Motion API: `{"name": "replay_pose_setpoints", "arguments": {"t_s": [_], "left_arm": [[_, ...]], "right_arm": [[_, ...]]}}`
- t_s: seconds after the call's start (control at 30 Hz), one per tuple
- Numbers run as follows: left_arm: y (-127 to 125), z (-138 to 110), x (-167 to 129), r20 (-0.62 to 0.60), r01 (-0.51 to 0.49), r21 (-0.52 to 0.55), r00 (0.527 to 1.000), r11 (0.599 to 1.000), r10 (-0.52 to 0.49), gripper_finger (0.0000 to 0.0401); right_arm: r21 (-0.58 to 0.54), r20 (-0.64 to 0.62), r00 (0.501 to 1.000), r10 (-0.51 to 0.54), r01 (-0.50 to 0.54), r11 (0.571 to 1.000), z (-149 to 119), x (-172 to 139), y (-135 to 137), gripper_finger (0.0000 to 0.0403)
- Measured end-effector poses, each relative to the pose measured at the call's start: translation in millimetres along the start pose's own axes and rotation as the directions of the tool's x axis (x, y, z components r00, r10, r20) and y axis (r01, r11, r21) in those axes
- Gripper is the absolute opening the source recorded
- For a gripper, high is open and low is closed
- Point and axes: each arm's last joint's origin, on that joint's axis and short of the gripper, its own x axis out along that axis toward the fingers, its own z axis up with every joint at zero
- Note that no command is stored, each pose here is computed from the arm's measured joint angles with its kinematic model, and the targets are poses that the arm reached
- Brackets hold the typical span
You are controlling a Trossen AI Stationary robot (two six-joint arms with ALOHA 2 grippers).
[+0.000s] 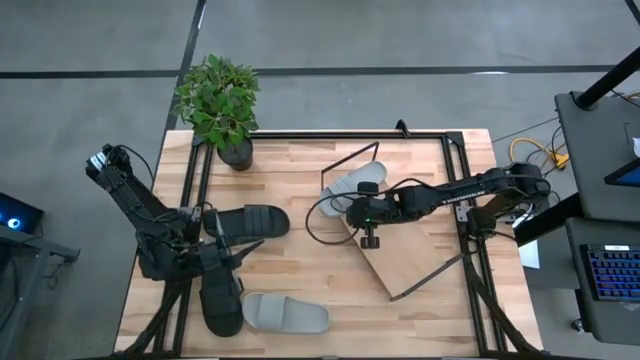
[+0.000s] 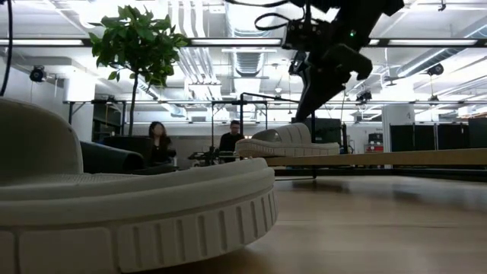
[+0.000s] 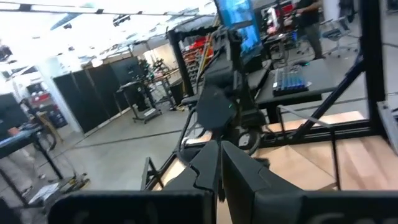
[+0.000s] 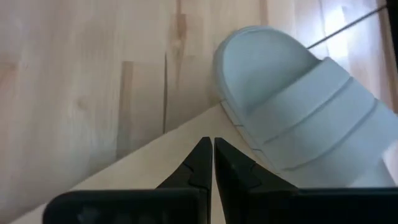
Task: Pick and place slides into the shelf
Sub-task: Put the top gray slide on the shelf
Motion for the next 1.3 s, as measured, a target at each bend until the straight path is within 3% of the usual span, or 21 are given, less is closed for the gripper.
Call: {"name": "replay_pose_setpoints", "arguments": {"t_s": [0.13,1.3], "left_arm": [[-3,4,-6,0.019,0.022,0.068,1.0,0.997,-0.024,0.0003],[-4,3,-7,0.018,0.025,0.069,0.999,0.997,-0.026,0.0003]], "right_arm": [[-0.022,-0.024,1.0,0.002,-0.003,1.0,-1,8,2,0.0008],[0.014,-0.065,0.998,-0.005,0.006,1.0,-4,48,-14,0.0008]]}}
